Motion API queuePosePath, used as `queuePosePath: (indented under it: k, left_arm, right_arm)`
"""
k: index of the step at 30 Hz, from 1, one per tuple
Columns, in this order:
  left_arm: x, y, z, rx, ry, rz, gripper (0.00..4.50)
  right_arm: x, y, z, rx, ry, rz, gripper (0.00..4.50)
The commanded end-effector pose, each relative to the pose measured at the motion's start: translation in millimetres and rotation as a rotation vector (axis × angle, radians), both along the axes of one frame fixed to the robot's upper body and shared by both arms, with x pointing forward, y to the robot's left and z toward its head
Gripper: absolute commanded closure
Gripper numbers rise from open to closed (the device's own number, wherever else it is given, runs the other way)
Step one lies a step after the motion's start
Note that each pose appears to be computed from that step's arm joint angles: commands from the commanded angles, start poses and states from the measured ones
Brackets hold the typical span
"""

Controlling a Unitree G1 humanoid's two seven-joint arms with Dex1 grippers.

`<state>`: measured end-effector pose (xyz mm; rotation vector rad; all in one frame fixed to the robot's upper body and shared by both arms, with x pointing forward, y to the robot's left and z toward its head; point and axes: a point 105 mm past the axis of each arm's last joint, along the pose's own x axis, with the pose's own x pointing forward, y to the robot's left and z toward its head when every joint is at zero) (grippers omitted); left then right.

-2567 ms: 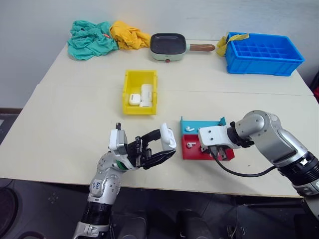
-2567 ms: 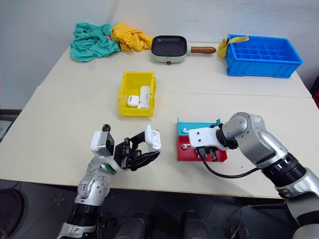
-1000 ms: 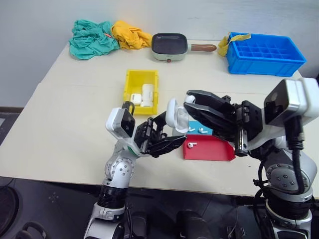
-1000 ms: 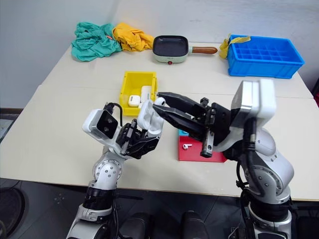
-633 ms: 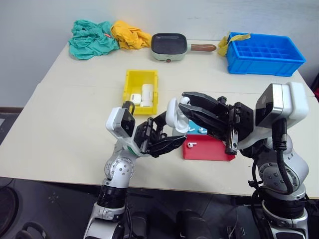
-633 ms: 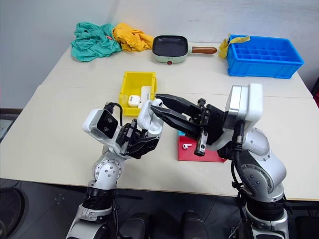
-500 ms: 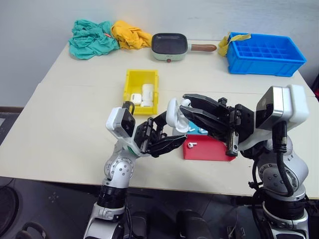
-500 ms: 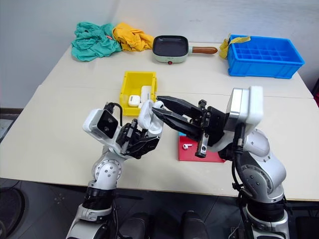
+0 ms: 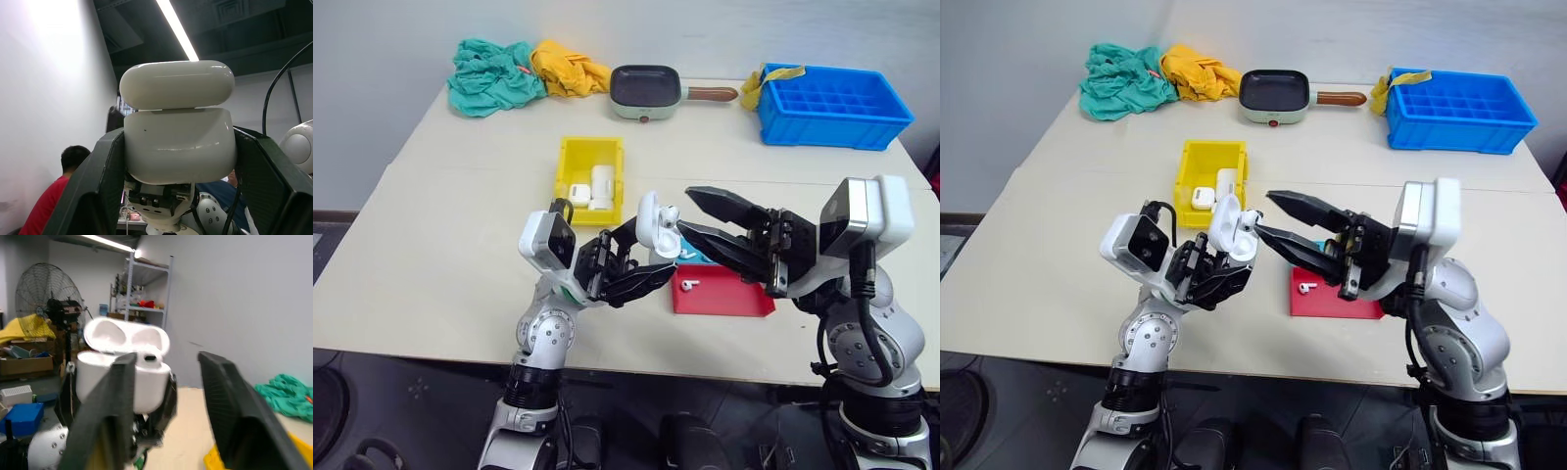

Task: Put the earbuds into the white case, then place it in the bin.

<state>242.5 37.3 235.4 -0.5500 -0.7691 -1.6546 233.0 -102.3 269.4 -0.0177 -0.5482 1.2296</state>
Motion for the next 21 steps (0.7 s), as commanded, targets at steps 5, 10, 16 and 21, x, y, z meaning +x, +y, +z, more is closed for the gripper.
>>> queuePosePath:
  k: [5, 10, 16, 21]
  left_arm:
    - [9, 32, -29, 0.140, -0.022, 0.149, 1.70]
    - [10, 53, -43, 0.211, -0.020, 0.237, 1.70]
    - [9, 71, -50, 0.245, -0.004, 0.323, 1.70]
    - [7, 70, -51, 0.241, -0.003, 0.335, 1.70]
  right_arm:
    - [-13, -101, -28, -0.181, 0.085, -0.369, 0.03]
    - [-31, -183, -93, -0.360, 0.288, -0.649, 0.03]
    - [-30, -216, -120, -0.516, 0.405, -0.761, 0.03]
    - [12, -176, -87, -0.599, 0.454, -0.638, 0.03]
